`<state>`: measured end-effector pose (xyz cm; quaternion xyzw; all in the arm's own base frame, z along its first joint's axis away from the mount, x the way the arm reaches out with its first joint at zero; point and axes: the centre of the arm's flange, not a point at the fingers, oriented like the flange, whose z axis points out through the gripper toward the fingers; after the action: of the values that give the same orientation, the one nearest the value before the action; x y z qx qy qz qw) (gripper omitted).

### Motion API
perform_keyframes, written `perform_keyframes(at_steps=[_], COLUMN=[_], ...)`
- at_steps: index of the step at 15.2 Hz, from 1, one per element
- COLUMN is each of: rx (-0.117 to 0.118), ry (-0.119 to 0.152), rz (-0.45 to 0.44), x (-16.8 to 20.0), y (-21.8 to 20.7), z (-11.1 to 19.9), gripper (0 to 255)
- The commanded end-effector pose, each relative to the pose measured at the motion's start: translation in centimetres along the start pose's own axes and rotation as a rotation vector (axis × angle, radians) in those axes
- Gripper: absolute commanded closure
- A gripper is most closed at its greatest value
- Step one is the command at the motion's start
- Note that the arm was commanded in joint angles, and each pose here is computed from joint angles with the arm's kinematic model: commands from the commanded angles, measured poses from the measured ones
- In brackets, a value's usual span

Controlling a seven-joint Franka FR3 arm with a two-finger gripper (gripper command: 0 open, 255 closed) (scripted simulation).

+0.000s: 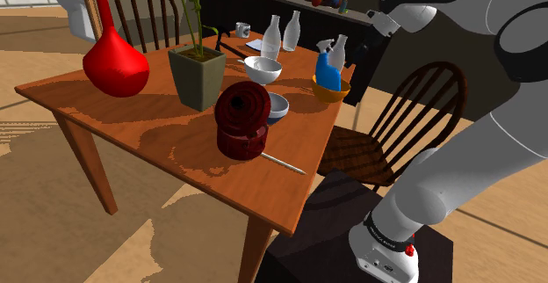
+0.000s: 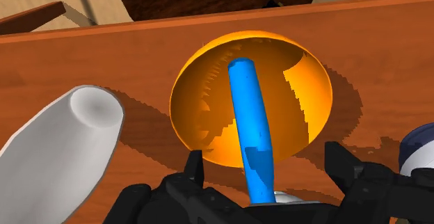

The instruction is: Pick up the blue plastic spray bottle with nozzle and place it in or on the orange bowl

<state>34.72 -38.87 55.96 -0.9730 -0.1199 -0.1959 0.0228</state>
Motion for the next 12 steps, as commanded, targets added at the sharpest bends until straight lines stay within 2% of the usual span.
perform_keyframes(at_steps=[1, 2, 6, 12], rx=[0.0, 0.0, 0.0, 0.0], ry=[0.0, 0.0, 0.0, 0.0], rz=[0.0, 0.0, 0.0, 0.0], x=[0.0, 0.0, 0.0, 0.0], y=[0.0, 0.0, 0.0, 0.0], z=[0.0, 0.0, -5.0, -5.0], gripper=[0, 0, 0, 0])
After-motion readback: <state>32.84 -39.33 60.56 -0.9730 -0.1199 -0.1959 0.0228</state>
